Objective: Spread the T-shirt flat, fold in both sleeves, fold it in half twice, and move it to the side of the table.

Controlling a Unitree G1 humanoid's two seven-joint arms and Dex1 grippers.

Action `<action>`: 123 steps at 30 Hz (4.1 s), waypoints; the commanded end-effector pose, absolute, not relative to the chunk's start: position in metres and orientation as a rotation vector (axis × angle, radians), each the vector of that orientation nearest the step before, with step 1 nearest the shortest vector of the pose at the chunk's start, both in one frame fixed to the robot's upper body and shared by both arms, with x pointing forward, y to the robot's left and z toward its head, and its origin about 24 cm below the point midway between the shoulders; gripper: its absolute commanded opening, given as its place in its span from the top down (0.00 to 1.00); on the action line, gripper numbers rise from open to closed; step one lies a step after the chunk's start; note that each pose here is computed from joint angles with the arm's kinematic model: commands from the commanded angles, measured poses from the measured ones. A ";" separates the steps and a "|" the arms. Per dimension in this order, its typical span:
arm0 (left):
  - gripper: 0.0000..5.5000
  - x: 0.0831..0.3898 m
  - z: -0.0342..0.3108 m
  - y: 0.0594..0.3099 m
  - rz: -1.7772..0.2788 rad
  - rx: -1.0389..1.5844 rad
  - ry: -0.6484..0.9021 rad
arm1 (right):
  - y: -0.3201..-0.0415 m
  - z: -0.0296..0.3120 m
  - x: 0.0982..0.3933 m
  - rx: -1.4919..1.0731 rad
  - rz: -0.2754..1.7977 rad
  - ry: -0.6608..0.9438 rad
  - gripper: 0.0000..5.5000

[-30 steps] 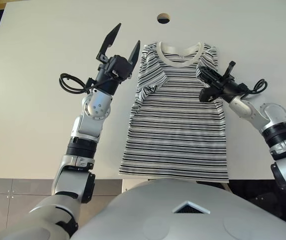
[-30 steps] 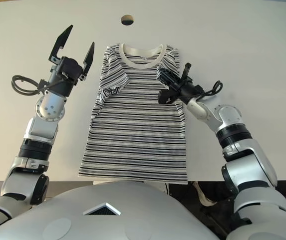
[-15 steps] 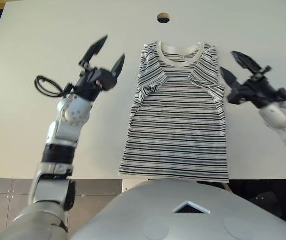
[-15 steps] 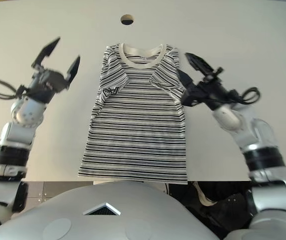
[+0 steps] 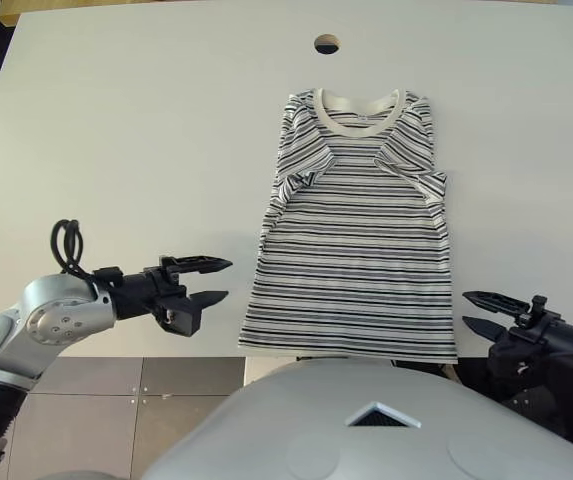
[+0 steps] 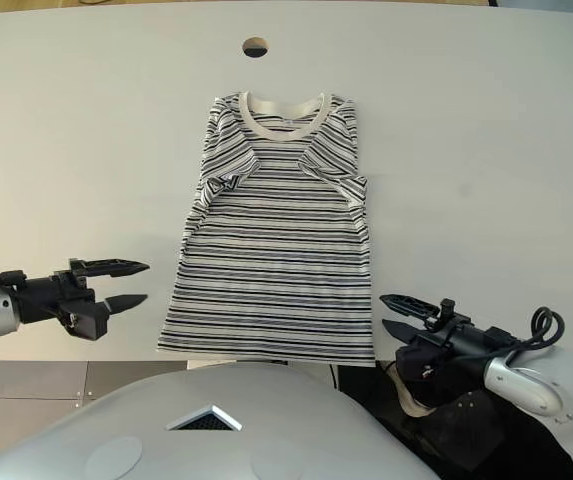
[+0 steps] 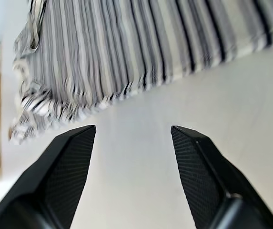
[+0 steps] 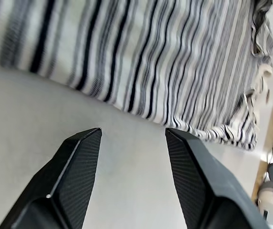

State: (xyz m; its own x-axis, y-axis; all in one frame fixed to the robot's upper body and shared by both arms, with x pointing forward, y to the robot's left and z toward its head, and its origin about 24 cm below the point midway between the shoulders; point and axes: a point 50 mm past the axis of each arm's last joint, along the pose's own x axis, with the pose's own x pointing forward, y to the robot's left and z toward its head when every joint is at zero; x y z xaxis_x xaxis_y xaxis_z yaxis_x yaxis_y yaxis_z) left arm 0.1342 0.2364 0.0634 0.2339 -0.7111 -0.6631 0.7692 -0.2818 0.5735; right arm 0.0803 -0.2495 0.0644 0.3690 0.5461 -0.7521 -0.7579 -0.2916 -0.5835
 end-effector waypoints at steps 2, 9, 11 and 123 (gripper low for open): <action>0.46 0.129 0.063 0.219 -1.577 1.116 0.041 | -0.239 0.064 0.075 -1.346 1.448 0.237 0.55; 0.46 0.118 0.057 0.216 -1.673 1.075 0.079 | -0.230 0.069 0.081 -1.353 1.556 0.219 0.55; 0.46 0.124 0.059 0.223 -1.629 1.126 0.086 | -0.228 0.068 0.082 -1.353 1.568 0.212 0.55; 0.42 0.294 0.047 0.232 0.208 0.361 -0.242 | -0.219 0.017 0.231 -1.221 0.919 0.081 0.64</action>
